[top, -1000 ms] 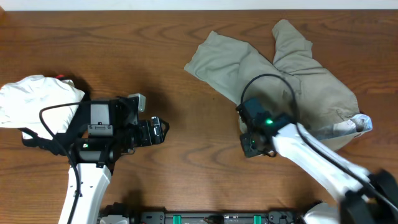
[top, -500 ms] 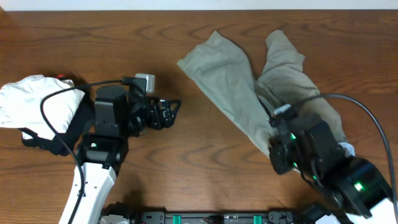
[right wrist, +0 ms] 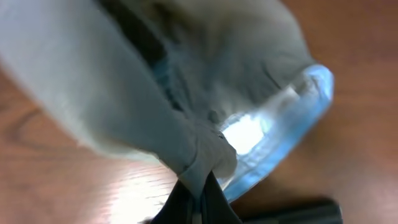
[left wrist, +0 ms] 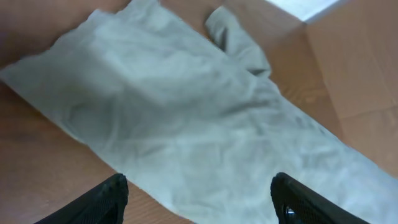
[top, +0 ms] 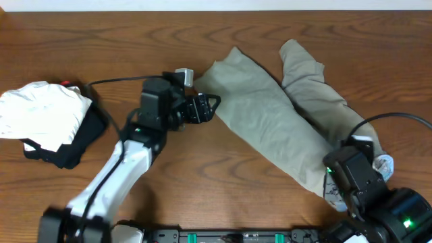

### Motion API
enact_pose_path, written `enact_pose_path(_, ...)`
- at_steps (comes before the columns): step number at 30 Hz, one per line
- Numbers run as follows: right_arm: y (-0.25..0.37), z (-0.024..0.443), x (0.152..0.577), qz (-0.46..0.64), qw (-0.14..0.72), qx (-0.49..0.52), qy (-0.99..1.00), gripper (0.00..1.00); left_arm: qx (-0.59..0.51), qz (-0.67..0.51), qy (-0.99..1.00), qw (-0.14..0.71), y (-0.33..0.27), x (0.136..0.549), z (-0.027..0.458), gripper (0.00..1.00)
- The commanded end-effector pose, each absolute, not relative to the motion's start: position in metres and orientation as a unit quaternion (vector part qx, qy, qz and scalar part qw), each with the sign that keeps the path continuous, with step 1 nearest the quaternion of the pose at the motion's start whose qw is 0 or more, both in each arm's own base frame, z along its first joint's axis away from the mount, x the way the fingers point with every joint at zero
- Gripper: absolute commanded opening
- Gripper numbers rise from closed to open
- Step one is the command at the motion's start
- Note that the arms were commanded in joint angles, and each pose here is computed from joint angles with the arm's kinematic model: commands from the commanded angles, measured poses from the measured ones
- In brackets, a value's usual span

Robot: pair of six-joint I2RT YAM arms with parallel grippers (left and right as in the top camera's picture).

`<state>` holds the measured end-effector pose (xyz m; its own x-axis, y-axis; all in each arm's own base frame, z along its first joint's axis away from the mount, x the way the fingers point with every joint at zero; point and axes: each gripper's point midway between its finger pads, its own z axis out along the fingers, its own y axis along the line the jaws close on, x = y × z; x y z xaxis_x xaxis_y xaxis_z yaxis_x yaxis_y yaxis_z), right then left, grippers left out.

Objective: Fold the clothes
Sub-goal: 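Reach the left gripper to the trouser leg end and grasp it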

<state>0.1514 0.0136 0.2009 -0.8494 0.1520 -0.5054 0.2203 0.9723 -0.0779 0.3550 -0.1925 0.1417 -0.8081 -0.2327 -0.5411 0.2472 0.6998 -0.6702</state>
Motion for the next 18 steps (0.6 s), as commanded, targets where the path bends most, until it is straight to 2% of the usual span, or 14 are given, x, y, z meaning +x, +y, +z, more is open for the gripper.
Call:
enact_pose_path(1, -0.013, 0.211, 0.151, -0.089, 0.303, 0.261, 0.912, 0.01, -0.023, -0.409, 0.864, 0.293, -0.203, 0.374, 0.147, 0.75)
enact_pose_path(3, -0.016, 0.212, 0.151, -0.086, 0.309, 0.291, 0.901, 0.01, -0.023, -0.411, 0.863, 0.292, -0.207, 0.384, 0.147, 0.76)
enact_pose_path(6, -0.012, 0.215, 0.157, -0.083, 0.318, 0.270, 0.905, 0.01, -0.020, -0.413, 0.859, 0.302, -0.211, 0.401, 0.156, 0.79)
enact_pose_path(8, -0.011, 0.214, 0.157, -0.083, 0.315, 0.259, 0.909, 0.01, -0.017, -0.416, 0.855, 0.310, -0.215, 0.414, 0.164, 0.95)
enact_pose_path(9, -0.010, 0.213, 0.157, -0.081, 0.312, 0.254, 0.912, 0.01, -0.016, -0.417, 0.853, 0.314, -0.217, 0.421, 0.168, 0.98)
enact_pose_path(18, -0.005, 0.211, 0.158, -0.073, 0.307, 0.244, 0.917, 0.01, -0.004, -0.421, 0.858, 0.293, -0.245, 0.458, 0.151, 0.98)
